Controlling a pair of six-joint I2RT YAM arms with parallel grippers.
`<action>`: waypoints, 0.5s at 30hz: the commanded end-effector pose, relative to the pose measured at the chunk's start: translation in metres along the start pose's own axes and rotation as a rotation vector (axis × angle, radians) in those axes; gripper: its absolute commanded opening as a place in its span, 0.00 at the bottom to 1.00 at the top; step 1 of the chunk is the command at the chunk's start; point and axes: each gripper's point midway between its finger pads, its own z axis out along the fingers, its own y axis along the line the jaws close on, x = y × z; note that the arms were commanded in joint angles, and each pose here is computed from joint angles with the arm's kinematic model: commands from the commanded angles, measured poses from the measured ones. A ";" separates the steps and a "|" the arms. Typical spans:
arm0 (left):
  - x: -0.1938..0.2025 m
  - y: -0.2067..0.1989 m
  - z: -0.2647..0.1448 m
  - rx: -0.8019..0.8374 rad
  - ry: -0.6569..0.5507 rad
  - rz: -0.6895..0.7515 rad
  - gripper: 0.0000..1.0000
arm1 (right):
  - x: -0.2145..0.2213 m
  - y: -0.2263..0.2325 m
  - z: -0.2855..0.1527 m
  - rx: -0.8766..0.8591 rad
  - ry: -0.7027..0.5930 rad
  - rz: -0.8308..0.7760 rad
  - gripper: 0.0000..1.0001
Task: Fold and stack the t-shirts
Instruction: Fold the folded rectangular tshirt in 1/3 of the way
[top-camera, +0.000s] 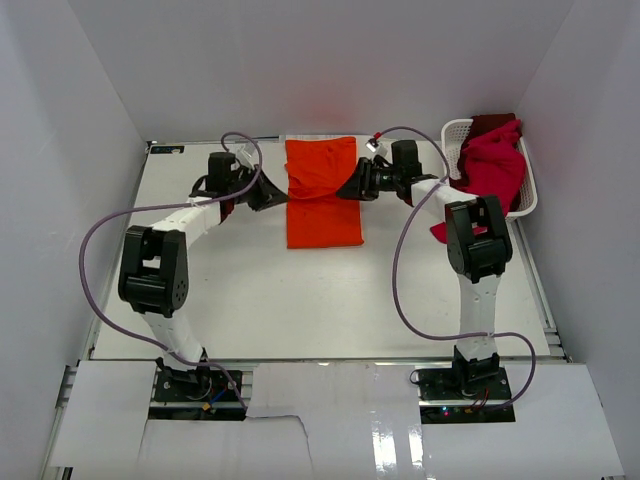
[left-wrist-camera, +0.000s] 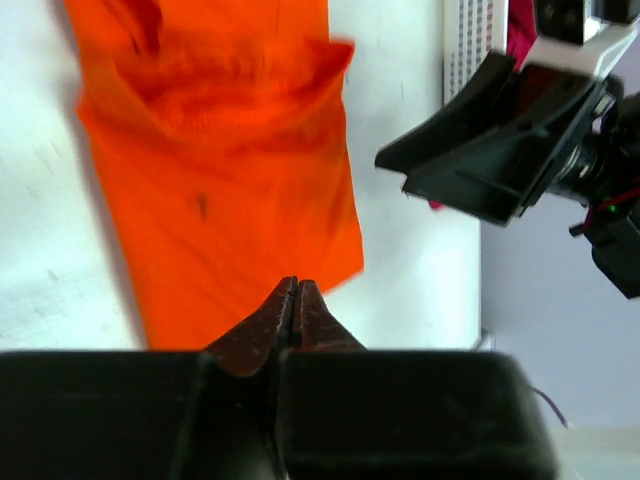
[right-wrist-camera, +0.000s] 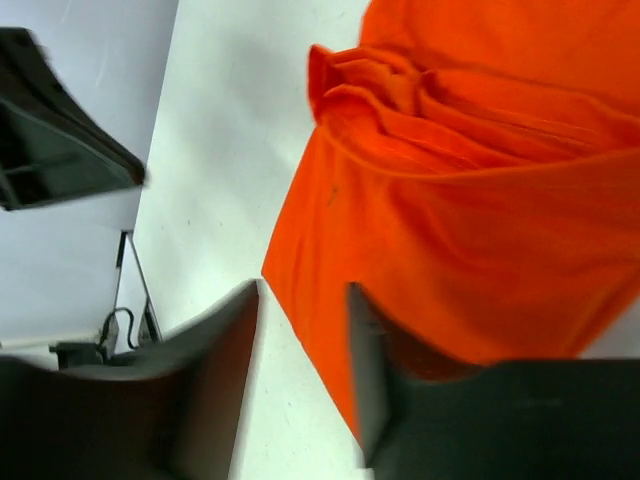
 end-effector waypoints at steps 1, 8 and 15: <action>0.032 -0.016 -0.003 0.114 0.050 0.031 0.04 | 0.008 0.023 0.014 -0.090 0.017 -0.032 0.35; 0.080 -0.017 0.008 0.161 0.138 0.067 0.00 | 0.015 0.024 0.043 -0.142 0.061 0.001 0.08; 0.077 -0.033 0.022 0.244 0.121 0.073 0.00 | 0.015 0.014 0.064 -0.152 0.081 0.014 0.08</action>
